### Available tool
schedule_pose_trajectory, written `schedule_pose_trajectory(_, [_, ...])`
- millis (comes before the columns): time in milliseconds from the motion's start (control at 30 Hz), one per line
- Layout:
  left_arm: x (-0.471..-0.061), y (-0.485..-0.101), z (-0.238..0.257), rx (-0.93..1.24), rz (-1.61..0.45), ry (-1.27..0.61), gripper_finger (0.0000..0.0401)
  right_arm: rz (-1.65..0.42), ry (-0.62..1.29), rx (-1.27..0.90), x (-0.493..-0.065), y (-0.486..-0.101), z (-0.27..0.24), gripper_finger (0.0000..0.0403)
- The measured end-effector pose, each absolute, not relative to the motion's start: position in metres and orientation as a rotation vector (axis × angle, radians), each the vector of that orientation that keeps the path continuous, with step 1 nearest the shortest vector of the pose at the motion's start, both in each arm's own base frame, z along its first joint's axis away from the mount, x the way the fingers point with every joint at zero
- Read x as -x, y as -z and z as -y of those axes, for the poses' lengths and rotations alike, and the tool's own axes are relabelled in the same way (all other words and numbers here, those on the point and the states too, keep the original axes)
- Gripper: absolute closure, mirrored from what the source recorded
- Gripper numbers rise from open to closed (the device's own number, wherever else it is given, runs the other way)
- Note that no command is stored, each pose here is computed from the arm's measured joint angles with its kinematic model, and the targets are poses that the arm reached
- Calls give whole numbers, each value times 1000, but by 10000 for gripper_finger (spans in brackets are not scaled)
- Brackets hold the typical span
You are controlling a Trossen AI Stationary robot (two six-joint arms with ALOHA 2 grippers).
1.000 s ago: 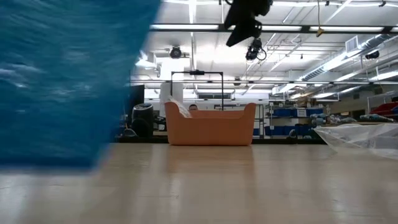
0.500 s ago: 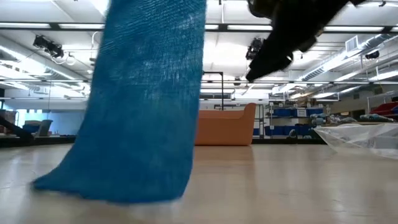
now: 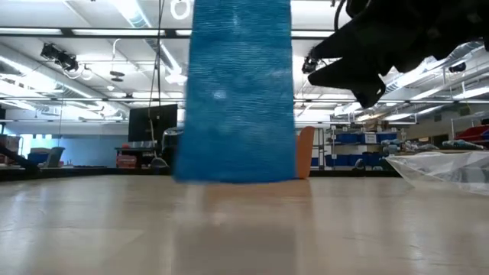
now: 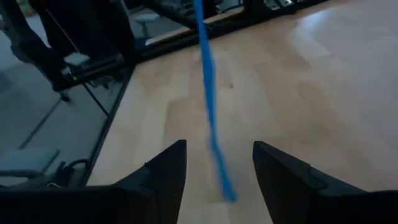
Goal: Roll bandage
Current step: Roll the blue bandage
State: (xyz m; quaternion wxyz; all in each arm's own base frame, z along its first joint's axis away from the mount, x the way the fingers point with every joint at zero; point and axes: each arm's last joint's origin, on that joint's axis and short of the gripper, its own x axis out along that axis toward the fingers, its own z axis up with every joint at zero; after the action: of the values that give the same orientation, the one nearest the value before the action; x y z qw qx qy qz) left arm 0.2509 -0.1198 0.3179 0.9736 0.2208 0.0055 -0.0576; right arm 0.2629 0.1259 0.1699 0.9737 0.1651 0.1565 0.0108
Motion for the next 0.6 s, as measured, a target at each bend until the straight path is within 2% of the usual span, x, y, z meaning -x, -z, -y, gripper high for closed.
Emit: schedule_pose_trajectory(600, [-252,-334,116,-501,156,129,394,-219,31,-277,-275,-168,-121,202])
